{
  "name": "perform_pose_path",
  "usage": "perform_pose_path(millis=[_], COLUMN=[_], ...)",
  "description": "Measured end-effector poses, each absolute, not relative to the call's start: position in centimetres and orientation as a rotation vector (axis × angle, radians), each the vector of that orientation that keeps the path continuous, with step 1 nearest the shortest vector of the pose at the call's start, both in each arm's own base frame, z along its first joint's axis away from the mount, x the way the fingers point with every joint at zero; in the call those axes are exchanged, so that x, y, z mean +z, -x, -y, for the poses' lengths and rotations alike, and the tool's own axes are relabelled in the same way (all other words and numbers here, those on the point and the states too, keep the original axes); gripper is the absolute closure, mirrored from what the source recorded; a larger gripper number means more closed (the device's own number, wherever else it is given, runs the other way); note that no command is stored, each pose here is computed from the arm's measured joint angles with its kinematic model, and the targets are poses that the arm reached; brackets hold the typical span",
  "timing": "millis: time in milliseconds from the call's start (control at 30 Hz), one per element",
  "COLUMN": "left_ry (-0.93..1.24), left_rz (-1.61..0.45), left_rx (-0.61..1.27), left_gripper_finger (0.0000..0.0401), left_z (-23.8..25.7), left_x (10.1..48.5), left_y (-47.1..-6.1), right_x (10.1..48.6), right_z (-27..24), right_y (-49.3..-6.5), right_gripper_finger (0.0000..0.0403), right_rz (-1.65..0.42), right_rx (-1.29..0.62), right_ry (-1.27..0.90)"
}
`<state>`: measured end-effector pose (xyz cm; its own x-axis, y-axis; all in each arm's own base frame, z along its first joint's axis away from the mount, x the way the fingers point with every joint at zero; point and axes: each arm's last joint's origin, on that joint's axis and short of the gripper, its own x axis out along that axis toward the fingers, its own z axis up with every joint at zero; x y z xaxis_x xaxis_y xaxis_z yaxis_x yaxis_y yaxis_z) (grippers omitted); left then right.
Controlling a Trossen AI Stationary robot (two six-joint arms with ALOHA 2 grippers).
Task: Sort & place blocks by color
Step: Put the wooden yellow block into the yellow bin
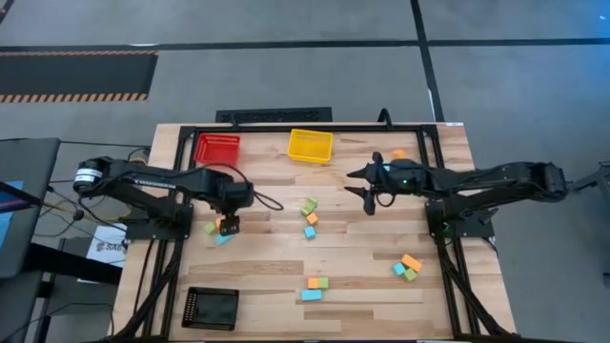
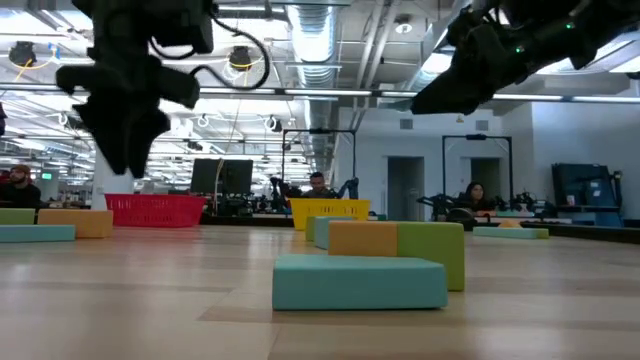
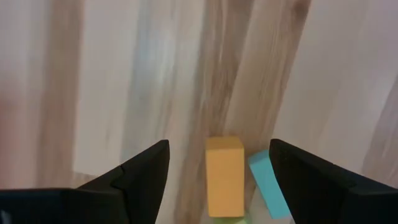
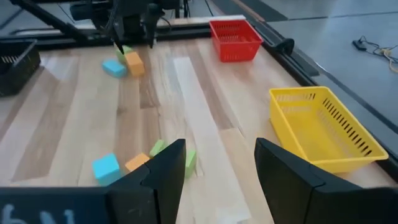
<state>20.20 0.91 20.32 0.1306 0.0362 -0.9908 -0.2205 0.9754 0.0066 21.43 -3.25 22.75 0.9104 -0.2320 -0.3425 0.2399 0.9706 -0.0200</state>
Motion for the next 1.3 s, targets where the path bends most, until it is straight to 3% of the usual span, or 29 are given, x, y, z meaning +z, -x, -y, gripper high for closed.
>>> perform_pose_path(millis=[333,667,933,1133,1300], left_ry=[0.268,0.254,0.233,0.205,0.207], left_rz=[-1.523,-1.502,-1.56,-1.577,-1.428], left_rx=[0.2,0.223,0.243,0.218,0.215], left_gripper_finger=[0.0136,0.014,0.0202,0.0303,0.0301], left_z=[0.0,-0.1,-0.2,-0.2,-1.2], left_x=[16.4,15.8,13.7,14.0,16.6], left_y=[-18.8,-18.9,-20.2,-21.1,-22.6], right_x=[22.0,22.0,22.2,22.6,22.6], right_z=[3.2,3.2,3.2,3.2,3.2], right_y=[-22.0,-21.9,-22.0,-22.1,-22.1], right_gripper_finger=[0.0191,0.0191,0.0195,0.0197,0.0204], right_rz=[-0.389,-0.386,-0.367,-0.325,-0.313], right_rx=[-0.237,-0.236,-0.236,-0.239,-0.258], right_ry=[-0.021,-0.022,-0.022,-0.036,-0.159])
